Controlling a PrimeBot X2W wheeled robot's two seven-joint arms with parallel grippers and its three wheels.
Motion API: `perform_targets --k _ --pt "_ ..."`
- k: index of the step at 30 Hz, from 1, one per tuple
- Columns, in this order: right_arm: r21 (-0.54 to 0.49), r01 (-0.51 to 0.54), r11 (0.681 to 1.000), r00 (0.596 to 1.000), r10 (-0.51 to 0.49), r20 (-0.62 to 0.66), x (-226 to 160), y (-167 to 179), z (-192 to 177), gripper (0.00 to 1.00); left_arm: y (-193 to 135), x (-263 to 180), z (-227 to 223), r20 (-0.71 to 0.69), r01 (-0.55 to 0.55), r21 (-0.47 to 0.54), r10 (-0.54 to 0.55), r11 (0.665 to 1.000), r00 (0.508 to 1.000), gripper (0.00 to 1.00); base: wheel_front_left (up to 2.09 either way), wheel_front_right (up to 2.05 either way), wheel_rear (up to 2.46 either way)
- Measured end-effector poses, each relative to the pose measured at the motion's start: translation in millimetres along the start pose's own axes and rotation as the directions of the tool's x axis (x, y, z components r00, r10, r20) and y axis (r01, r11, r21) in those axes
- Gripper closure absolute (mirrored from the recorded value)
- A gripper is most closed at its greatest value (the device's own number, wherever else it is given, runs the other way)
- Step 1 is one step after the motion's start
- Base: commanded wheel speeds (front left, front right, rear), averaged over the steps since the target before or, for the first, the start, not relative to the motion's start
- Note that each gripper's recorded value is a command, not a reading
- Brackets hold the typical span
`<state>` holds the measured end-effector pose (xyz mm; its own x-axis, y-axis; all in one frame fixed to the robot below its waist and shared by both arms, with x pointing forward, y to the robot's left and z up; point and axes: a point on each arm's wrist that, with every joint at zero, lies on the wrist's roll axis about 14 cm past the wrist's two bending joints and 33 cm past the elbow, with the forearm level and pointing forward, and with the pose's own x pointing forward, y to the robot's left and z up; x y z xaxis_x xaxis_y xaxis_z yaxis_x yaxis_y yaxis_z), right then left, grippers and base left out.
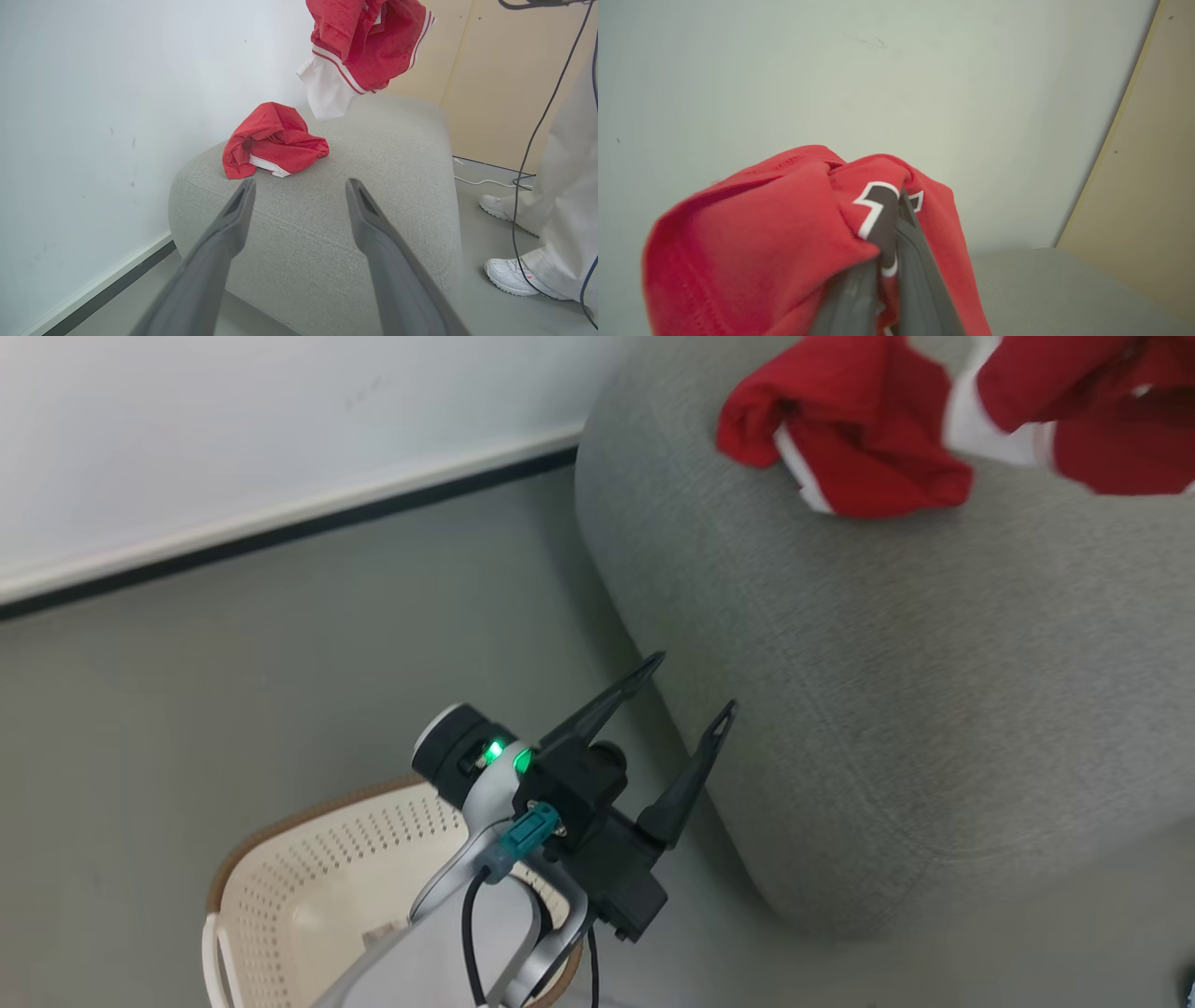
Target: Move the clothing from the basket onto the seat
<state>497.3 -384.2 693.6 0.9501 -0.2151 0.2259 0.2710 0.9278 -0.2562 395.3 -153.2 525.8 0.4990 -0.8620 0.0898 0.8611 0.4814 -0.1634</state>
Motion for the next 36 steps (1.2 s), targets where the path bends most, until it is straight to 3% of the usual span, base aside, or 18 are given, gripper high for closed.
perform_targets --k 12,20,28,29,31,32,33,36 --pt "-0.042 -0.007 0.999 0.984 0.000 -0.179 54 28 -91 1.00 47 11 -14 0.005 -0.049 -0.050 0.049 0.998 0.999 0.00 0.00 0.00 0.00" --pt "-0.007 -0.076 0.997 0.952 0.070 -0.298 66 84 -167 1.00 82 13 -39 -0.017 -0.086 -0.054 0.085 0.995 0.996 0.00 0.00 0.00 0.00" --pt "0.021 -0.098 0.995 0.919 0.099 -0.382 68 117 -231 1.00 115 19 -67 -0.033 -0.112 -0.061 0.110 0.992 0.993 0.00 0.00 0.00 0.00" --pt "0.039 -0.087 0.995 0.916 0.096 -0.390 66 119 -238 0.80 118 19 -74 -0.043 -0.116 -0.064 0.114 0.991 0.993 0.00 0.00 0.00 0.00" --pt "0.049 -0.089 0.995 0.906 0.101 -0.411 63 122 -251 0.55 122 17 -87 -0.065 -0.123 -0.066 0.119 0.990 0.991 0.00 0.00 0.00 0.00" --pt "0.049 -0.094 0.994 0.903 0.106 -0.416 61 123 -255 0.19 123 17 -92 -0.072 -0.124 -0.065 0.120 0.990 0.990 0.00 0.00 0.00 0.00" --pt "0.049 -0.098 0.994 0.900 0.110 -0.422 60 122 -258 0.00 123 17 -95 -0.075 -0.125 -0.069 0.120 0.990 0.990 0.00 0.00 0.00 0.00" --pt "0.046 -0.100 0.994 0.899 0.110 -0.423 56 118 -258 0.00 122 18 -98 -0.074 -0.124 -0.070 0.118 0.990 0.990 0.00 0.00 0.00 0.00"
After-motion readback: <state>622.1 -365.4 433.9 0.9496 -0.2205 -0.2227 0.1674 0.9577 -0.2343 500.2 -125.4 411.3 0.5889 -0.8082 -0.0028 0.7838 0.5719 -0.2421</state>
